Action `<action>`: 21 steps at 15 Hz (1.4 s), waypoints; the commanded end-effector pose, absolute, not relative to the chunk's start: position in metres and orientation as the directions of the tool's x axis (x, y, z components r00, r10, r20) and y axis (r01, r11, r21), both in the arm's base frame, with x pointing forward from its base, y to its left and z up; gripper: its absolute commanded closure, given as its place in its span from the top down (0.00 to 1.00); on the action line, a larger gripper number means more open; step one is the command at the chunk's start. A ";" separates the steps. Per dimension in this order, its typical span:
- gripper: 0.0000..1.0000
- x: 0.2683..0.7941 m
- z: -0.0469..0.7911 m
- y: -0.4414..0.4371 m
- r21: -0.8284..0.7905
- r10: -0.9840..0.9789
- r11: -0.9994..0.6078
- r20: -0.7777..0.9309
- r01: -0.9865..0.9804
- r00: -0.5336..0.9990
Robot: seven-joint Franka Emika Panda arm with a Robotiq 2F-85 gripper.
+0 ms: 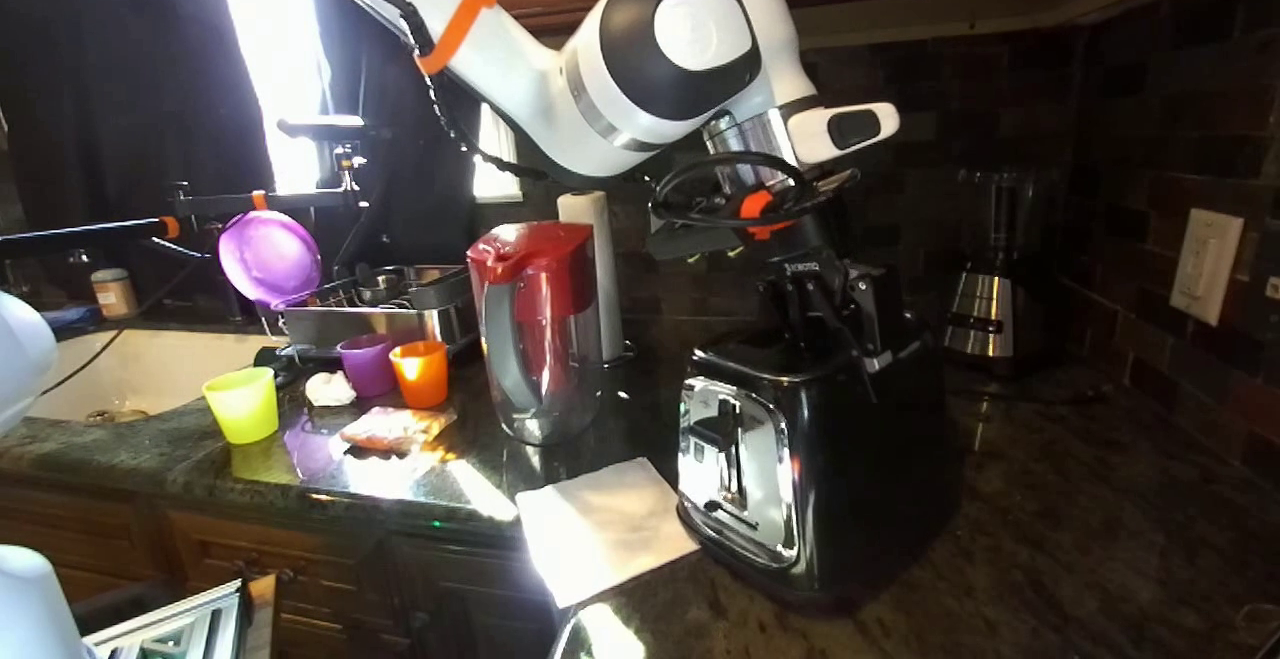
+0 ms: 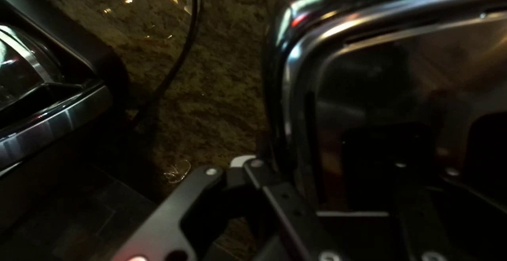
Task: Place the toaster upright.
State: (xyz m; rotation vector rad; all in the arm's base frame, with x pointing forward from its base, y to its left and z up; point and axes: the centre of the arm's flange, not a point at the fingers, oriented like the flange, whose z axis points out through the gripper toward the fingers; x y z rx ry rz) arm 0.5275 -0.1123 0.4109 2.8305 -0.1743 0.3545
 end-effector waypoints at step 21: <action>0.68 0.489 0.409 -0.113 0.268 -0.139 -0.935 0.329 -0.234 0.934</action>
